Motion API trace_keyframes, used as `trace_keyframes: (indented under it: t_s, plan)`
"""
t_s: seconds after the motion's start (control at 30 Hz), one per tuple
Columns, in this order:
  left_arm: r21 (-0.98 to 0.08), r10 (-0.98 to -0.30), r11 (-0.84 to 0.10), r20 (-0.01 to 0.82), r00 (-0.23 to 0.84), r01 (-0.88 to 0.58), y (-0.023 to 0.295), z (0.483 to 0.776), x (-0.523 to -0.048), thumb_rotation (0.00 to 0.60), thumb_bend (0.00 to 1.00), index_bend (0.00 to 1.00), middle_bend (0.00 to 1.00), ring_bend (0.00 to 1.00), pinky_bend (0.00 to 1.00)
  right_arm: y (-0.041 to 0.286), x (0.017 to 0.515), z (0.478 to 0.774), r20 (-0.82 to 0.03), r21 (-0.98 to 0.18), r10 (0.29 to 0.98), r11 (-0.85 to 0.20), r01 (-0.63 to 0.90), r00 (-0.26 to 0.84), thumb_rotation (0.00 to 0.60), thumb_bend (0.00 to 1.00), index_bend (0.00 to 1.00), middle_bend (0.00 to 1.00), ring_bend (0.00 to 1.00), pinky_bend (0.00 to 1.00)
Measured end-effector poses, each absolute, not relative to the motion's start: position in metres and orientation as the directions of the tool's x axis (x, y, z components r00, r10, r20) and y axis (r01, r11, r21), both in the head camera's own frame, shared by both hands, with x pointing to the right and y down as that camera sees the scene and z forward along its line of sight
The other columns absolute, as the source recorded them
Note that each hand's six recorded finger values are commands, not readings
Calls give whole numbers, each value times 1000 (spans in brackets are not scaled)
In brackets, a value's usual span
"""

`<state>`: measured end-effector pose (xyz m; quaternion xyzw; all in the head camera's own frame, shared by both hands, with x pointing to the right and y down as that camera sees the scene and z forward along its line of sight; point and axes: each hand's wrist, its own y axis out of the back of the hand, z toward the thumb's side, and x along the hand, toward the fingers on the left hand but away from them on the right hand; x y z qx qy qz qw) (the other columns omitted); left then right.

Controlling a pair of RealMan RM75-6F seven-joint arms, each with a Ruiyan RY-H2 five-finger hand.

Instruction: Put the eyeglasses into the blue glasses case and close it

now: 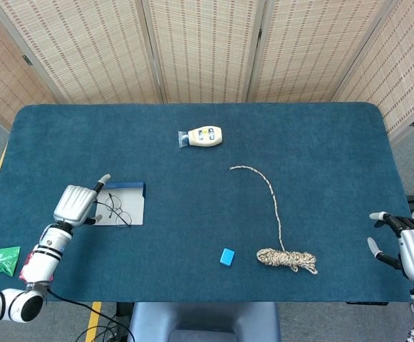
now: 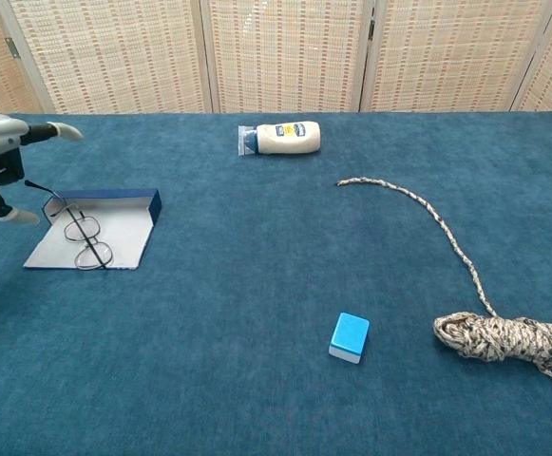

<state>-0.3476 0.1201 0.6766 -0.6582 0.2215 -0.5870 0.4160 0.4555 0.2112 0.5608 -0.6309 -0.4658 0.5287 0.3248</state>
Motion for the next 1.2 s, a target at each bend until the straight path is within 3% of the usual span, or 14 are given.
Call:
trace_keyframes:
  t_s: [0.27, 0.63, 1.2]
  plan:
    - [-813, -769, -549, 582, 266, 193, 143, 670, -359, 600, 224, 0, 993, 941, 939, 212, 456, 560, -362, -903, 932, -353, 244, 6, 600, 336, 329, 458, 405, 314]
    - [-787, -734, -577, 617, 283, 218, 174, 689, -377, 600, 223, 0, 992, 941, 940, 208, 450, 561, -359, -903, 933, -354, 242, 24, 600, 336, 329, 464, 412, 314]
    - [-726, -675, -632, 688, 267, 273, 188, 706, -369, 600, 223, 0, 992, 944, 941, 209, 451, 560, -354, -905, 935, -348, 243, 20, 600, 336, 329, 476, 420, 313]
